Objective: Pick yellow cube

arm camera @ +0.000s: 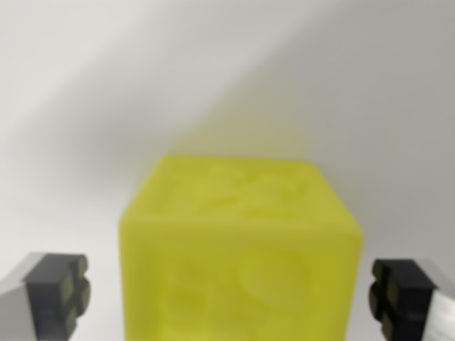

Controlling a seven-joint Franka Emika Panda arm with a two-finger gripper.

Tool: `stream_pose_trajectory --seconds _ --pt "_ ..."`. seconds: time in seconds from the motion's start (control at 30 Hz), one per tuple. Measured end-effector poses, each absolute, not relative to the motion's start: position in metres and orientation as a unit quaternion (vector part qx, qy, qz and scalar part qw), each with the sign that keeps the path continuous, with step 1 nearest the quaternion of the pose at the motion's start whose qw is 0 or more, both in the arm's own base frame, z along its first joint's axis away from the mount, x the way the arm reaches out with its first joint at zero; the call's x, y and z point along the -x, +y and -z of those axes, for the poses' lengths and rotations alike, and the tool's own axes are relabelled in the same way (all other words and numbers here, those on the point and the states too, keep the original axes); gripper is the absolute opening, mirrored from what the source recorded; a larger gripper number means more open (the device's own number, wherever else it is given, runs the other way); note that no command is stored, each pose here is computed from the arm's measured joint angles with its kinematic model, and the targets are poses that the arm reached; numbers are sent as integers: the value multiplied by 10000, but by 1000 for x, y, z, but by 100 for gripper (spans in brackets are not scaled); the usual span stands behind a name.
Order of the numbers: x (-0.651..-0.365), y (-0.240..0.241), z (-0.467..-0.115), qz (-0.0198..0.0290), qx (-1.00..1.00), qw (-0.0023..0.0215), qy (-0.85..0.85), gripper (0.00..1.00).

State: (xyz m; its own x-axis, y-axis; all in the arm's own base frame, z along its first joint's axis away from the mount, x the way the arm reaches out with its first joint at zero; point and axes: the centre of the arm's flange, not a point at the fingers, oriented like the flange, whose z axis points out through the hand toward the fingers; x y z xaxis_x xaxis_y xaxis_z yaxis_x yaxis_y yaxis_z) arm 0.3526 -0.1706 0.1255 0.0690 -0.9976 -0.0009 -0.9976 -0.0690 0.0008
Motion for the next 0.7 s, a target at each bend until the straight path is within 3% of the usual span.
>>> stream_pose_trajectory --seconds 0.17,0.2,0.7 --pt "-353 -171 -118 -7 7307 -1 6827 100" --pt "-353 -171 -117 -7 7304 -2 6830 0" --pt "-353 -171 -146 -3 7308 -2 6826 0"
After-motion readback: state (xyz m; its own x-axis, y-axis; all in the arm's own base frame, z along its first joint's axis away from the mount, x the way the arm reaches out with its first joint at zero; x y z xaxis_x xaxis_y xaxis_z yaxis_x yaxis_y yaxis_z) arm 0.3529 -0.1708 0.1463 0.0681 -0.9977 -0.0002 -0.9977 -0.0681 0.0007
